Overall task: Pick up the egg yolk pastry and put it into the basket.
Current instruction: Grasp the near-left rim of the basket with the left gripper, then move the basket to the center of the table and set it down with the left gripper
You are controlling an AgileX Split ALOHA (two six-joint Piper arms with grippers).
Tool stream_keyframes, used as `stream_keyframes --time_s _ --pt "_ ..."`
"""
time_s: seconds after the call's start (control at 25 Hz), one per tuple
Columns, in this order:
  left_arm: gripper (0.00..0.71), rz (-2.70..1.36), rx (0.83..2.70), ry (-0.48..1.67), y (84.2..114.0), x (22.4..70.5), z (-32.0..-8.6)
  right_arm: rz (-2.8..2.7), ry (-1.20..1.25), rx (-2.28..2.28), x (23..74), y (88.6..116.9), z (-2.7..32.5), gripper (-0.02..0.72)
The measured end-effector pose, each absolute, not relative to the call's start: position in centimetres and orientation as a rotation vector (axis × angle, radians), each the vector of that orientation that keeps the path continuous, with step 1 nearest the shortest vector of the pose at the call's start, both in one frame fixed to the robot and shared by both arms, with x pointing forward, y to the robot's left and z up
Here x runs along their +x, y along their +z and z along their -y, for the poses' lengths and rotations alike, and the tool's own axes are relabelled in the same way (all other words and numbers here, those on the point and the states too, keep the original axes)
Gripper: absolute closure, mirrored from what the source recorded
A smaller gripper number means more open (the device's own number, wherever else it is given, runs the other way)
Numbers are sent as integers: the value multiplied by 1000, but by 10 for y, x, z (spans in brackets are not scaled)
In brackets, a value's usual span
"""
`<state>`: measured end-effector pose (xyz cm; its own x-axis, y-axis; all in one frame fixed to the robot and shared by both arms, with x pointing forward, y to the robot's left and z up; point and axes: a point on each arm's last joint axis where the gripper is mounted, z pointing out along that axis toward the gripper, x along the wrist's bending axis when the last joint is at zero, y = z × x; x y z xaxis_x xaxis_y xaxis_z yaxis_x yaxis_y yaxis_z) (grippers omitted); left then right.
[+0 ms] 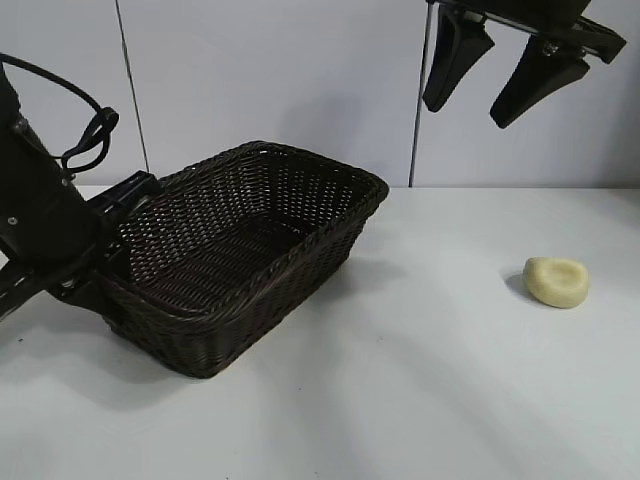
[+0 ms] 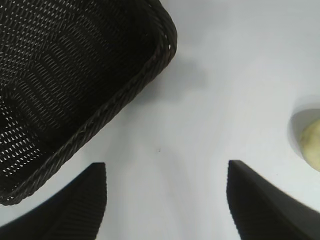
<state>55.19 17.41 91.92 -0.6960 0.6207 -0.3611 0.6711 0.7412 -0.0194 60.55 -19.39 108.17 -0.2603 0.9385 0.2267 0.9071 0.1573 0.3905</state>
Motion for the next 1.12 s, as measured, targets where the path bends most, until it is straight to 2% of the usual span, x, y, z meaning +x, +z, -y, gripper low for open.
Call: stream_keyframes --time_s 0.24,0.48,0.68,1.12 --pt "609 -2584 1070 -237 946 561 -175 -2337 706 1867 606 1082 194 208" --pt "609 -2468 1188 -273 974 581 -194 -2337 706 1867 606 1082 194 208" --pt "609 -2379 1368 -311 977 583 -201 -2337 705 1867 605 1082 194 208" --pt "609 -2096 1870 -388 973 609 -190 -2344 696 1870 605 1081 194 208"
